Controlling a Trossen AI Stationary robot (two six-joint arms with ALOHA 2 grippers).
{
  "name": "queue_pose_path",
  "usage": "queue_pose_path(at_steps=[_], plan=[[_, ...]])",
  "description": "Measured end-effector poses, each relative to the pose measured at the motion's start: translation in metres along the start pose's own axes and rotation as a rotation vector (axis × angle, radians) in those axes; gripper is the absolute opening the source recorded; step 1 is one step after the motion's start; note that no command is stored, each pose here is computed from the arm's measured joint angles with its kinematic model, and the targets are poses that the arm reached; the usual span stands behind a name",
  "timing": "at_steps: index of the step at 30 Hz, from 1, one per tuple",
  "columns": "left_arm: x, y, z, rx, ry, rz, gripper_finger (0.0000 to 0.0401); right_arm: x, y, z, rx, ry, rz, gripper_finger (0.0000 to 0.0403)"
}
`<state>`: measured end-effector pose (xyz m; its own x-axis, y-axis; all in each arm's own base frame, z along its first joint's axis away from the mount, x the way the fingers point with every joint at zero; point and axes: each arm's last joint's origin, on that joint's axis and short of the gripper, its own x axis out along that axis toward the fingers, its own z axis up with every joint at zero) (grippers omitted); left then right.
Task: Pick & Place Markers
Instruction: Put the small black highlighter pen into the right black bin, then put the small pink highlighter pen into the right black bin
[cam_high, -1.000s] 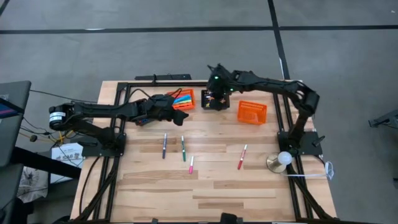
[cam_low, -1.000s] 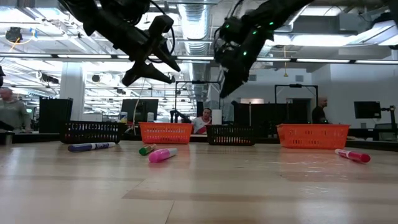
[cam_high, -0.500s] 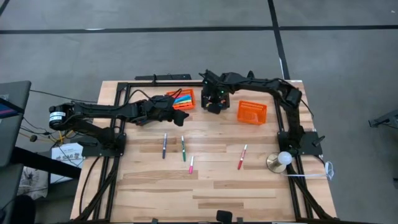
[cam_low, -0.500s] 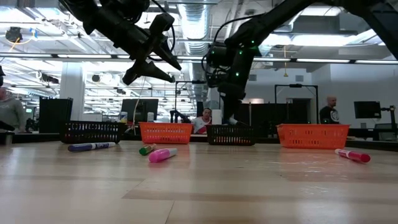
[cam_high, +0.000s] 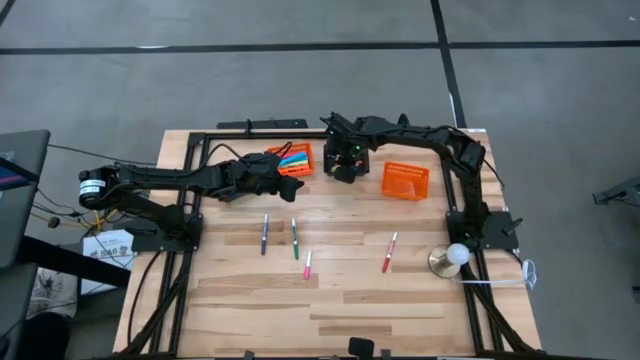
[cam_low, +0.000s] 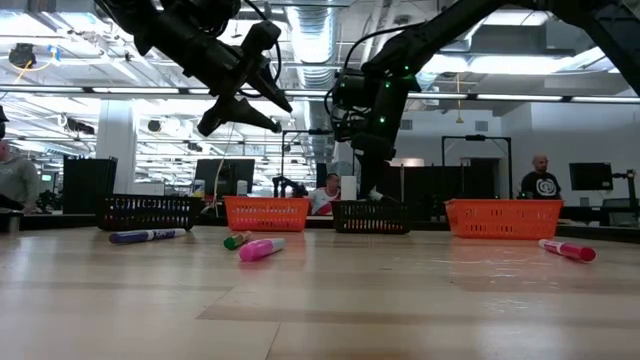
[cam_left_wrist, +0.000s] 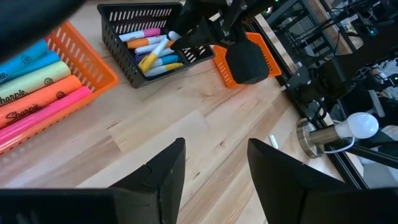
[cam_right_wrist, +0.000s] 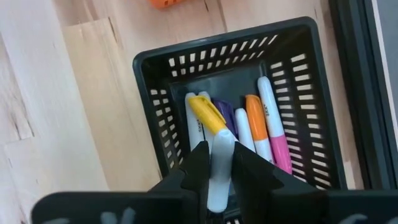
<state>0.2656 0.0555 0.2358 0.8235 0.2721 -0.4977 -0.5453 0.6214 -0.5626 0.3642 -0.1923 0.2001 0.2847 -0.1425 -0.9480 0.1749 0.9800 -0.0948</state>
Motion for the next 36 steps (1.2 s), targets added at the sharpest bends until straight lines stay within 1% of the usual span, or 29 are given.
queue_pose_path(at_steps=[4,9,12,14,17,22,28,33,36], plan=[[0.000,0.000,0.000,0.000,-0.002,-0.002,0.0172,0.000,0.000,0.000,-0.010,0.000,0.000,0.0070],[0.000,0.000,0.000,-0.001,-0.005,-0.005,0.0172,-0.001,0.000,0.000,-0.018,-0.004,-0.001,0.0101],[0.000,-0.002,-0.001,0.003,-0.002,-0.010,0.0172,-0.007,0.000,0.002,-0.017,-0.020,-0.003,0.0110],[-0.001,-0.005,-0.004,0.012,0.005,-0.022,0.0172,-0.017,-0.002,0.004,-0.015,-0.055,0.005,0.0112],[-0.002,-0.012,-0.011,0.032,0.018,-0.041,0.0172,-0.039,-0.003,0.007,-0.007,-0.156,0.042,0.0112],[-0.006,-0.028,-0.026,0.076,0.010,-0.048,0.0172,-0.087,-0.004,0.009,0.036,-0.352,0.086,0.0112],[-0.015,-0.047,-0.048,0.116,0.003,-0.069,0.0172,-0.124,0.008,-0.006,0.025,-0.445,0.075,0.0110],[-0.021,-0.057,-0.062,0.051,0.042,-0.111,0.0172,-0.138,0.026,-0.031,0.072,-0.514,0.089,0.0109],[-0.024,-0.062,-0.068,0.026,0.065,-0.134,0.0172,-0.144,0.040,-0.047,0.104,-0.590,0.104,0.0109]])
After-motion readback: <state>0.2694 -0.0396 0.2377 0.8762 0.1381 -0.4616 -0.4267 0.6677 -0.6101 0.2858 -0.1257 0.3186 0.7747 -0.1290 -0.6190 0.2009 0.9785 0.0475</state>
